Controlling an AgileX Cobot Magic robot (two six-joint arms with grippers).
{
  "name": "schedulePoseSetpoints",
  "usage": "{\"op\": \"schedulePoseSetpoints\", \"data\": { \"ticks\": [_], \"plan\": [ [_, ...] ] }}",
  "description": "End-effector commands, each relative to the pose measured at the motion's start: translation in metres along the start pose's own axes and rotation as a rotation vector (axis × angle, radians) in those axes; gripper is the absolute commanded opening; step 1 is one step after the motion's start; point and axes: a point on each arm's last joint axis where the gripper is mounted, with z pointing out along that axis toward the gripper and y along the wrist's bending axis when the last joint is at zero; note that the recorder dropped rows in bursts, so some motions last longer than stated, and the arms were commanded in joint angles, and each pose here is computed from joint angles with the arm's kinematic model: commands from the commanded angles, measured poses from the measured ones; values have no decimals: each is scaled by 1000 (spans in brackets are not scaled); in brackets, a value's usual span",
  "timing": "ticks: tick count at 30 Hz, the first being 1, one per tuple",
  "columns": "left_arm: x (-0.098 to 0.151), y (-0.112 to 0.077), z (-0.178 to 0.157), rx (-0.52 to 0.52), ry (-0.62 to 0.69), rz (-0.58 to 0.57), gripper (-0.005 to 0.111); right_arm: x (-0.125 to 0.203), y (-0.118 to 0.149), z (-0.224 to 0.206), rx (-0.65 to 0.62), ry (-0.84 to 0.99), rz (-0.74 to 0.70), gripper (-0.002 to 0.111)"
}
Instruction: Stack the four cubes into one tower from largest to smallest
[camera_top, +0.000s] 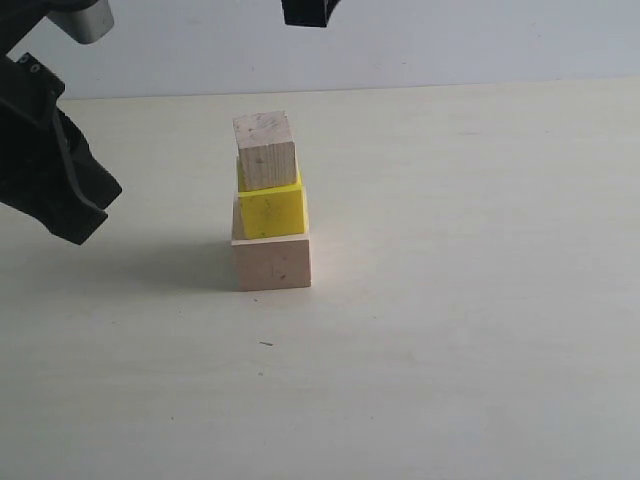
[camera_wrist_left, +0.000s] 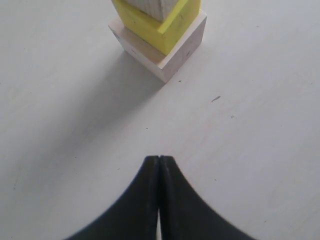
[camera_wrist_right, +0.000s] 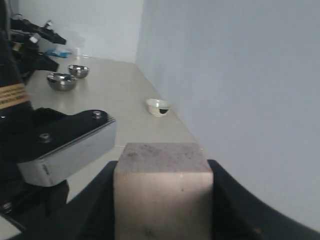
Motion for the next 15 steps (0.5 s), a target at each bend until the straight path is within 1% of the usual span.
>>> {"op": "schedulePoseSetpoints", "data": {
  "ticks": [1, 3, 6, 8, 11, 15],
  "plan": [
    [0, 1, 1, -3, -4, 1, 0, 3, -2, 3, -6, -37, 81, 0],
    [0, 1, 1, -3, -4, 1, 0, 1, -3, 3, 4, -75, 131, 0],
    [0, 1, 1, -3, -4, 1, 0, 0, -5, 5, -14, -158, 232, 0],
    [0, 1, 1, -3, -4, 1, 0, 3, -6, 7, -29, -170, 261, 0],
    [0, 1, 1, -3, -4, 1, 0, 11, -5, 9, -48, -132, 251, 0],
    [0, 1, 1, -3, -4, 1, 0, 17, -2, 11, -72, -87, 166, 0]
  ]
}}
